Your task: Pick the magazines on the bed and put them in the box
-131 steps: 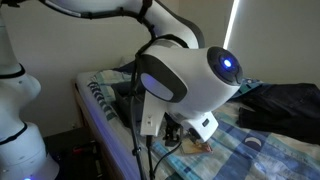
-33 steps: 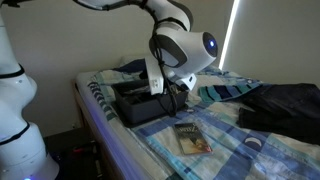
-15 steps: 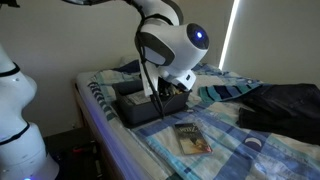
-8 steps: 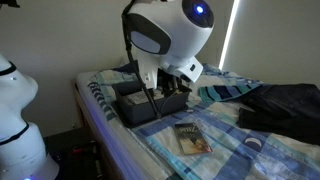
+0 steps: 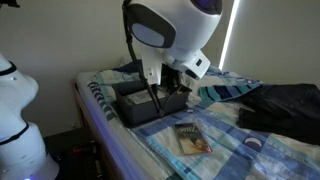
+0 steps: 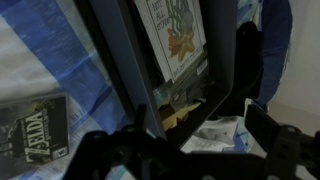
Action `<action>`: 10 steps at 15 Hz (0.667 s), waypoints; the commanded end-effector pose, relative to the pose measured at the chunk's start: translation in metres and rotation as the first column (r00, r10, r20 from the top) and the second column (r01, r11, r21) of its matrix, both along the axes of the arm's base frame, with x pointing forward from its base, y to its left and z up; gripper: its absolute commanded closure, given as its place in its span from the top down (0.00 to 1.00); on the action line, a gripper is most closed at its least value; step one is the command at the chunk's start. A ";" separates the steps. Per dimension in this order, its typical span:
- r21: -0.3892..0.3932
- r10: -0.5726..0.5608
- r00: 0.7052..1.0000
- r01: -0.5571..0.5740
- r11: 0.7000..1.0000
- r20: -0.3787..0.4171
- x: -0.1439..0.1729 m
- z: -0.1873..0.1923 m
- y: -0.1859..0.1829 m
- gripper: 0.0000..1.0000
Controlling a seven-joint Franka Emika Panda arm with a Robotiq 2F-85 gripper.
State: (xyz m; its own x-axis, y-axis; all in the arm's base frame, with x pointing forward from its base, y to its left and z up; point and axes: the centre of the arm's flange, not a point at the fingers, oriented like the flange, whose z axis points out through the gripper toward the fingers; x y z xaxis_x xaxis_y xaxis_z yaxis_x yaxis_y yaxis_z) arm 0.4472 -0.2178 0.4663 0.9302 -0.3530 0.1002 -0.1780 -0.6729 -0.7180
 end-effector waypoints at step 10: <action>0.020 -0.142 0.984 0.145 0.989 -0.107 0.000 -0.056 -0.059 1.00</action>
